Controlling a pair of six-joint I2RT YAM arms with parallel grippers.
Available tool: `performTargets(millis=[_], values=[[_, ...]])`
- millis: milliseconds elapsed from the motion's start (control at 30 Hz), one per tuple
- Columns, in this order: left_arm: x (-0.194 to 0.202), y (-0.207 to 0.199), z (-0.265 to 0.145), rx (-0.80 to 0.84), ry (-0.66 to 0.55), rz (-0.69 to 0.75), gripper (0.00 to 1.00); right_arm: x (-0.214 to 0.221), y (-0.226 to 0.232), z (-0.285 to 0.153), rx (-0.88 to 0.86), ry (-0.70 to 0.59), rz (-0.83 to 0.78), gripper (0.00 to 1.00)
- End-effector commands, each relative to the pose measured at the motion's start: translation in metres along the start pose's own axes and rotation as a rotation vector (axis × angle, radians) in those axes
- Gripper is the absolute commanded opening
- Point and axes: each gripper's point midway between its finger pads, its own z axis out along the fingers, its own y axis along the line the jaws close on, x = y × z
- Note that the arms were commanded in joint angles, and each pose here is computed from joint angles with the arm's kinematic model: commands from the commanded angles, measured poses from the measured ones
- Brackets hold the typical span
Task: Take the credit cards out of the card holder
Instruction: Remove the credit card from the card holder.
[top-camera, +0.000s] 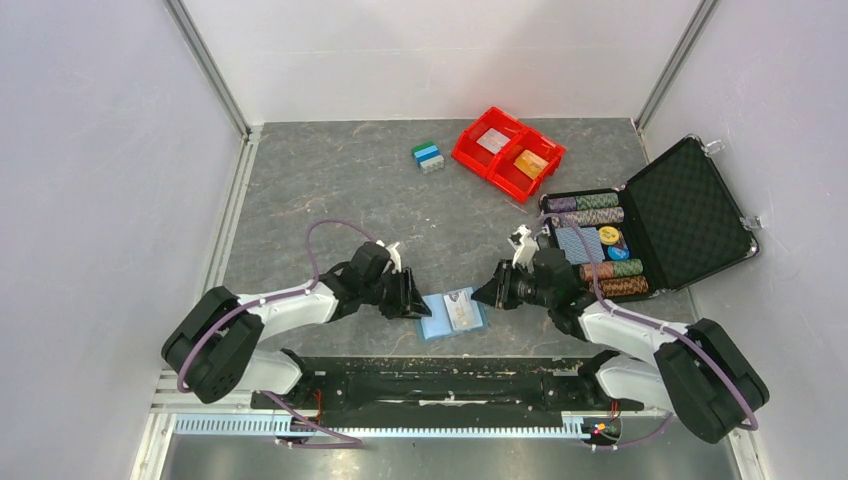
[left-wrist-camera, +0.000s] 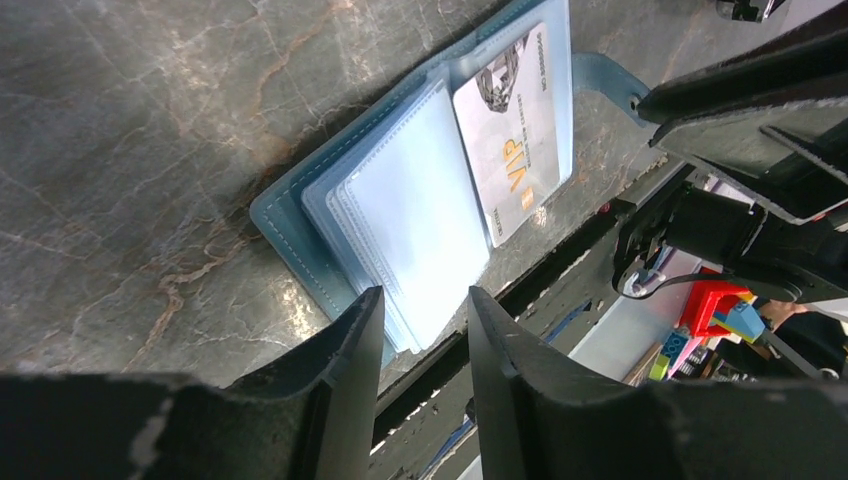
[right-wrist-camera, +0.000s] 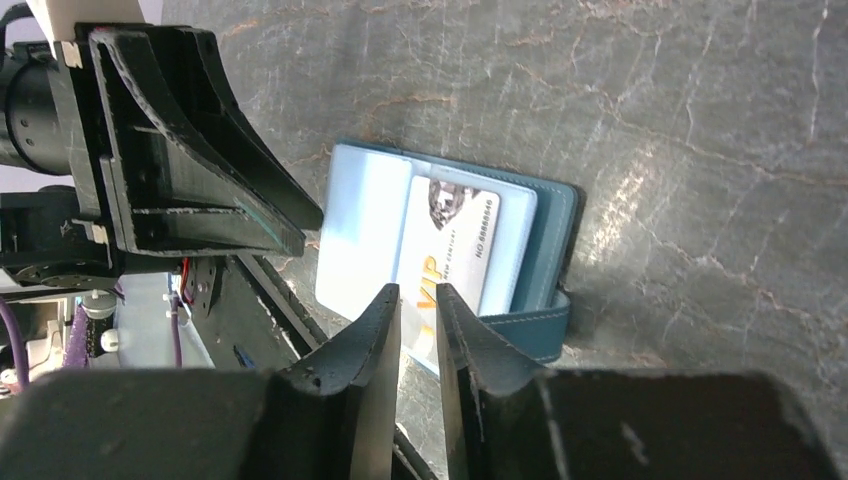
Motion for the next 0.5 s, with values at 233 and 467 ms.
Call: performTargets(millis=[233,467], values=[[-0.016,-0.035,0.009,0.042,-0.050,0.049,0.40,-0.005,0.001,0.017,-0.001,0.047,-0.037,0.28],[-0.016,-0.024,0.006,-0.064,-0.085,0.060,0.45,-0.003,-0.021,0.023,0.096,0.071,-0.075,0.34]])
